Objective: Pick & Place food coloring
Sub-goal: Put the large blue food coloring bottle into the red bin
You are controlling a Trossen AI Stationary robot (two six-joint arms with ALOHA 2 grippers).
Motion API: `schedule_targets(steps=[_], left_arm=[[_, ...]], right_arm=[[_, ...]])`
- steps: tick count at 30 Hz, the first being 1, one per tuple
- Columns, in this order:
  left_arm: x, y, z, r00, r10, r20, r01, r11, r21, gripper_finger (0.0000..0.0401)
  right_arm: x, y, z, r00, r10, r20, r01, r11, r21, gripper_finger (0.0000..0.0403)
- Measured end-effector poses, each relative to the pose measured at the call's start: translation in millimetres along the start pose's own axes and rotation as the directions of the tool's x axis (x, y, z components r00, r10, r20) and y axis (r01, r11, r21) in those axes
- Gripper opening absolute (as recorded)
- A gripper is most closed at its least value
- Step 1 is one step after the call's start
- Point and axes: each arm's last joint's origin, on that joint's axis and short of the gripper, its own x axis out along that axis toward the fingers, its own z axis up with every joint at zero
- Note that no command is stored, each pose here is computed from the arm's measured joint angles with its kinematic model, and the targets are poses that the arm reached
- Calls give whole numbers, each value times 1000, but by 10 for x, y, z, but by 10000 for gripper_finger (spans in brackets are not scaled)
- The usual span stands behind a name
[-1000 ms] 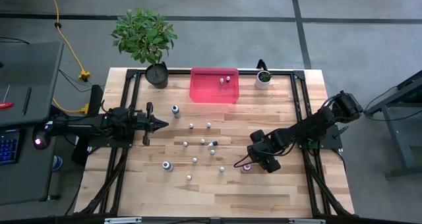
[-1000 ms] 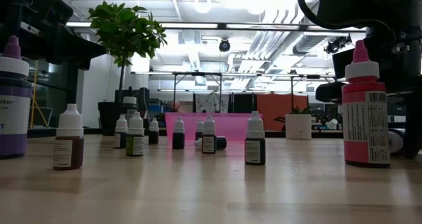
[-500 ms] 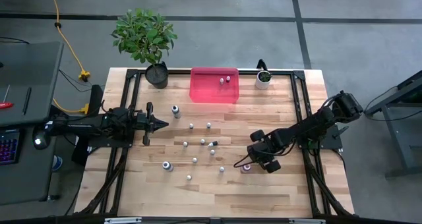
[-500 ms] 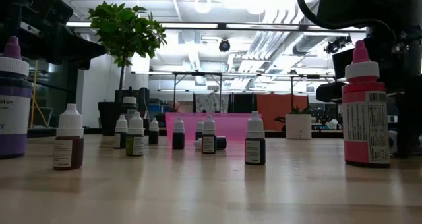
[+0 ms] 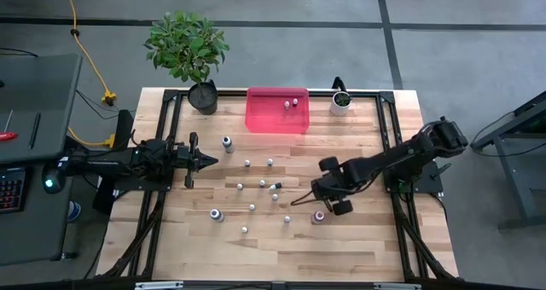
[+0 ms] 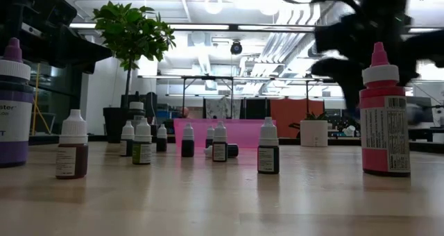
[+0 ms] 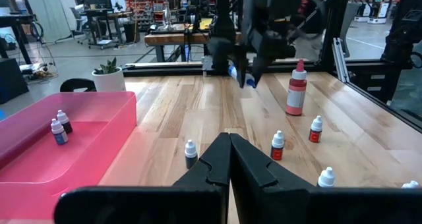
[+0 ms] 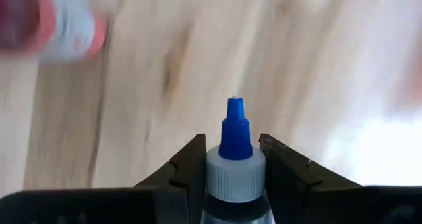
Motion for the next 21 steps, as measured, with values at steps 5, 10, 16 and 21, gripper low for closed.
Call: schedule_targets(steps=[5, 10, 16, 21], left_arm=[[0, 0, 0, 1000, 0, 0, 0, 1000, 0, 0], [0, 0, -1, 1000, 0, 0, 0, 1000, 0, 0], [0, 0, -1, 1000, 0, 0, 0, 1000, 0, 0], [0, 0, -1, 1000, 0, -1, 0, 1000, 0, 0]], right_arm=[[-383, -135, 272, 963, -120, 243, 100, 991, 94, 113], [-645, -262, 422, 821, -262, 507, 117, 946, 301, 113], [-631, -398, 517, 534, -449, 716, 5, 849, 529, 113], [-379, -584, 514, 402, -611, 682, -63, 725, 686, 113]])
